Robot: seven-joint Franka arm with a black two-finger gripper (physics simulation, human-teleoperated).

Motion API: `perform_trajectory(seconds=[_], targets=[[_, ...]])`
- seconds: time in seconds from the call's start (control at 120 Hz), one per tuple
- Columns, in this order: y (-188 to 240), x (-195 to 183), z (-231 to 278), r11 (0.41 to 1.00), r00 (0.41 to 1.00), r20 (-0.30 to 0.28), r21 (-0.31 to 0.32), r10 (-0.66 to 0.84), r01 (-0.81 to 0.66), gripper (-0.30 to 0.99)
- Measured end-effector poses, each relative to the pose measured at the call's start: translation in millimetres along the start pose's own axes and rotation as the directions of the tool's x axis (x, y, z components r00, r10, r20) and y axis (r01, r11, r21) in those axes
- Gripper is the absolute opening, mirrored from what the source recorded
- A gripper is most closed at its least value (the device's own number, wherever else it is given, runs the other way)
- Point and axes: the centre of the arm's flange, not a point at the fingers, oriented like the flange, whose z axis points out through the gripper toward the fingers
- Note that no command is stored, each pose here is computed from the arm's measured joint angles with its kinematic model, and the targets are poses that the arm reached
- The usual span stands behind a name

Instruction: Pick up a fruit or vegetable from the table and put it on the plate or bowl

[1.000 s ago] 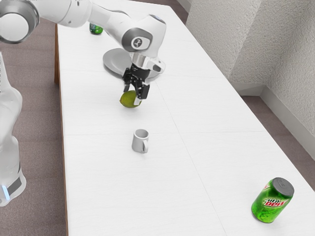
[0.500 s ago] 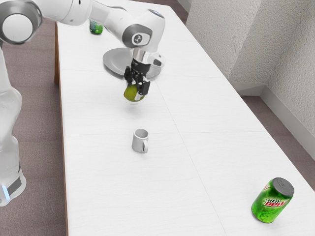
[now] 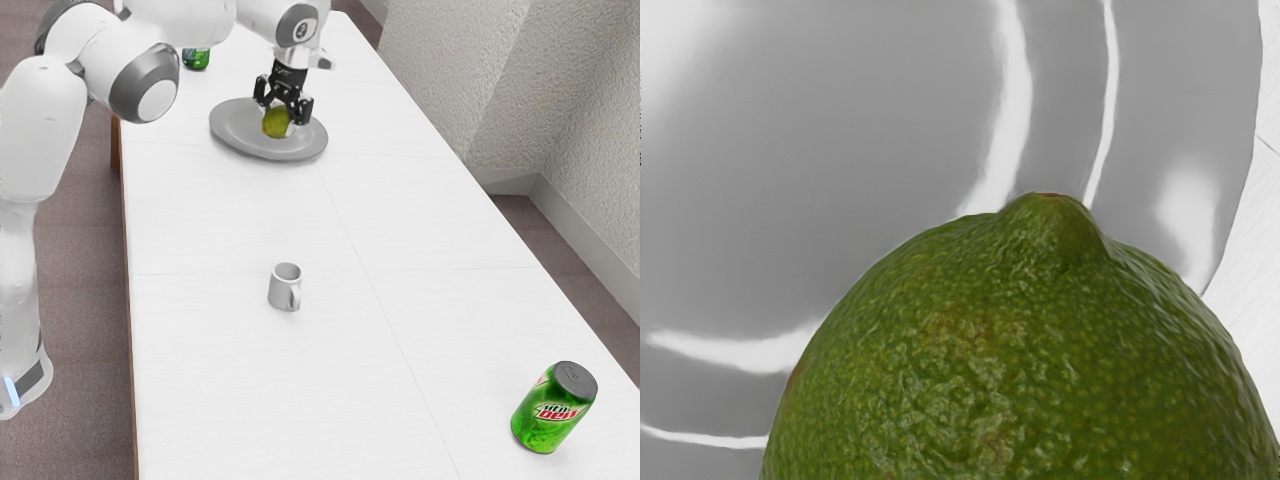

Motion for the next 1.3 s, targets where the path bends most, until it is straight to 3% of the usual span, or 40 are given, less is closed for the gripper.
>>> perform_trajectory(seconds=[0.233,0.392,0.542,0.775,0.975,1.3], targets=[[-63,21,24,0.994,0.995,0.047,-0.047,-0.092,0.094,0.18],[-74,45,28,0.992,0.994,0.056,-0.083,-0.09,0.095,0.19],[-70,51,36,0.991,0.994,0.076,-0.1,-0.08,0.087,0.47],[-74,46,30,0.99,0.992,0.095,-0.11,-0.081,0.092,0.64],[-56,-2,-68,0.988,0.999,0.041,-0.151,-0.028,0.034,0.68],[2,-20,-74,0.986,0.992,0.098,-0.155,0.078,-0.063,0.69]])
